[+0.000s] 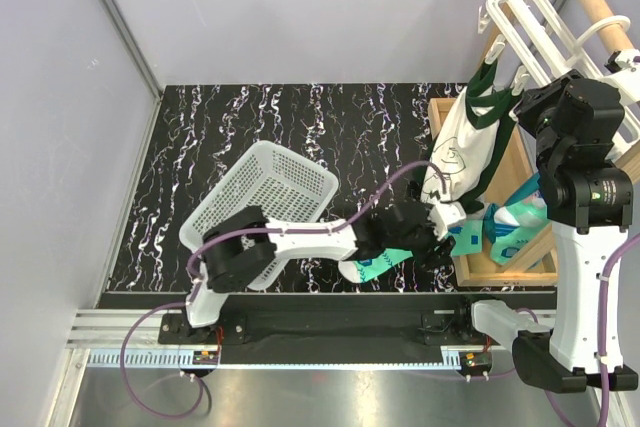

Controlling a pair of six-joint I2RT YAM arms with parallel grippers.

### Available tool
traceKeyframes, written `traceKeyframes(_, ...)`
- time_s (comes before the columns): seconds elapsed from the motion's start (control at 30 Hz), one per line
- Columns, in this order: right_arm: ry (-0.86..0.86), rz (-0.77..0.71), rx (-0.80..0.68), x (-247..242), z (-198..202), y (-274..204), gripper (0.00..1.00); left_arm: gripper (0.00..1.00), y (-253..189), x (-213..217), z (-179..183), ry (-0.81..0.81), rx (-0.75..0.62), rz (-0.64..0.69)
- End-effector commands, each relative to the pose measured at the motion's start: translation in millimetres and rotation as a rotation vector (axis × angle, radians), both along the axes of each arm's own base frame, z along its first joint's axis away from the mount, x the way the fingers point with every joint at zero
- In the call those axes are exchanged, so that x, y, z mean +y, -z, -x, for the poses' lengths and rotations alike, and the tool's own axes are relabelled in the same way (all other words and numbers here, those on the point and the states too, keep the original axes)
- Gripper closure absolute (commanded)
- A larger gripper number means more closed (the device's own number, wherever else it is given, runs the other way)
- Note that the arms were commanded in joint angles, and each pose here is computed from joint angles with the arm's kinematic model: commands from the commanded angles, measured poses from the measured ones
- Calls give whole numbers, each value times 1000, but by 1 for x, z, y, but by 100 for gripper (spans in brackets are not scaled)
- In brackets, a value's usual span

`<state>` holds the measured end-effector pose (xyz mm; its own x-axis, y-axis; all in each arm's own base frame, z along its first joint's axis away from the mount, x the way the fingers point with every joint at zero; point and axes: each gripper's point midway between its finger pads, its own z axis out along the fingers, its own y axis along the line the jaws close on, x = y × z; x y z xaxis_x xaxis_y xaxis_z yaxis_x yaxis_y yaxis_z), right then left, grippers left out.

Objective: Clip the socks to the hanger
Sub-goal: Pick up the sock at the center of the board.

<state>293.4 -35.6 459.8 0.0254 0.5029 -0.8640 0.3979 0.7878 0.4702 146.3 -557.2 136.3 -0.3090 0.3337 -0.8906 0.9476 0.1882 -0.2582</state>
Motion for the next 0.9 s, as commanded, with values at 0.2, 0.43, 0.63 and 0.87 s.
traceKeyframes(0.2, -33, -22, 50, 6, 3, 14, 100, 37, 1, -27, -63, -68, -523, -51)
traceKeyframes(0.43, -36, -22, 49, 7, 2, 15, 100, 36, 19, -44, -85, -168, -615, -88)
traceKeyframes(0.63, -41, -22, 57, 8, 1, 18, 100, 41, 38, -59, -77, -107, -572, -106)
traceKeyframes(0.87, -39, -22, 56, 8, 1, 17, 100, 78, 33, -52, -72, -107, -540, -74)
